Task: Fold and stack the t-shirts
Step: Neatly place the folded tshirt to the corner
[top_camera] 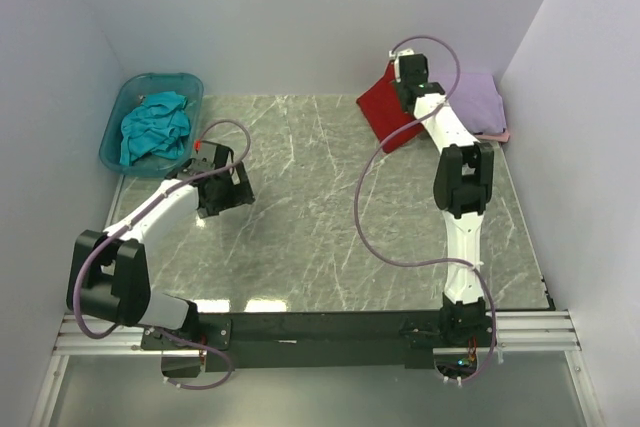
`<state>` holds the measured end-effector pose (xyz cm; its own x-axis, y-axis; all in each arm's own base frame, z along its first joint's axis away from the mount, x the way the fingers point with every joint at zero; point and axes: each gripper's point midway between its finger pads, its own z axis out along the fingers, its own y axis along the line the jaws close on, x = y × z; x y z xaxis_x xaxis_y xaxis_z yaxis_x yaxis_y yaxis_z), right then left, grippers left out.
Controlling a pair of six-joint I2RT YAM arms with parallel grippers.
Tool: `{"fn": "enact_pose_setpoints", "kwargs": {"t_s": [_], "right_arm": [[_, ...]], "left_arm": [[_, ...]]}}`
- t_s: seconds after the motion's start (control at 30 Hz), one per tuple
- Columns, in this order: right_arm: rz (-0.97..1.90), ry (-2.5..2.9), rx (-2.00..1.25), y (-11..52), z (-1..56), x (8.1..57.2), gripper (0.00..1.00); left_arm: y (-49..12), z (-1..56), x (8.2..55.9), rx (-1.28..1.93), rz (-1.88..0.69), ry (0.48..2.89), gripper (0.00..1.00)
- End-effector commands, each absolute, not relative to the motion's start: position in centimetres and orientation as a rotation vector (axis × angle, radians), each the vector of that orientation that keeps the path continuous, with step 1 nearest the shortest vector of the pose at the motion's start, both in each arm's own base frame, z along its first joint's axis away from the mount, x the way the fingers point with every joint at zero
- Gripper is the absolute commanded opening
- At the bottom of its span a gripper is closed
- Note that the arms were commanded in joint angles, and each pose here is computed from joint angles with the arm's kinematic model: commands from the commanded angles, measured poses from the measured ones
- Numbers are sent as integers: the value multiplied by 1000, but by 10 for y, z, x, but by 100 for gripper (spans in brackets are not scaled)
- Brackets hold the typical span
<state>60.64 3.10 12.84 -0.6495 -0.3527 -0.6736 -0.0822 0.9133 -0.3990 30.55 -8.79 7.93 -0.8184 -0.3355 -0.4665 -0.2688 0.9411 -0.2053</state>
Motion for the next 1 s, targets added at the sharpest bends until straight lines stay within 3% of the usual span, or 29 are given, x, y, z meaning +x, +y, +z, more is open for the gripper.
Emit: {"fn": "enact_pose_setpoints", "kwargs": {"t_s": [0.0, 0.73, 0.97], "right_arm": [[-443, 2142, -255, 6, 177, 628, 0], [-295, 2025, -89, -69, 247, 632, 0], [-295, 2020, -46, -100, 242, 631, 0]], "left_arm": [[-93, 78, 288, -461, -220, 2637, 99], [-99, 46, 261, -484, -239, 2774, 100], [-99, 44, 259, -487, -240, 2782, 99]]}}
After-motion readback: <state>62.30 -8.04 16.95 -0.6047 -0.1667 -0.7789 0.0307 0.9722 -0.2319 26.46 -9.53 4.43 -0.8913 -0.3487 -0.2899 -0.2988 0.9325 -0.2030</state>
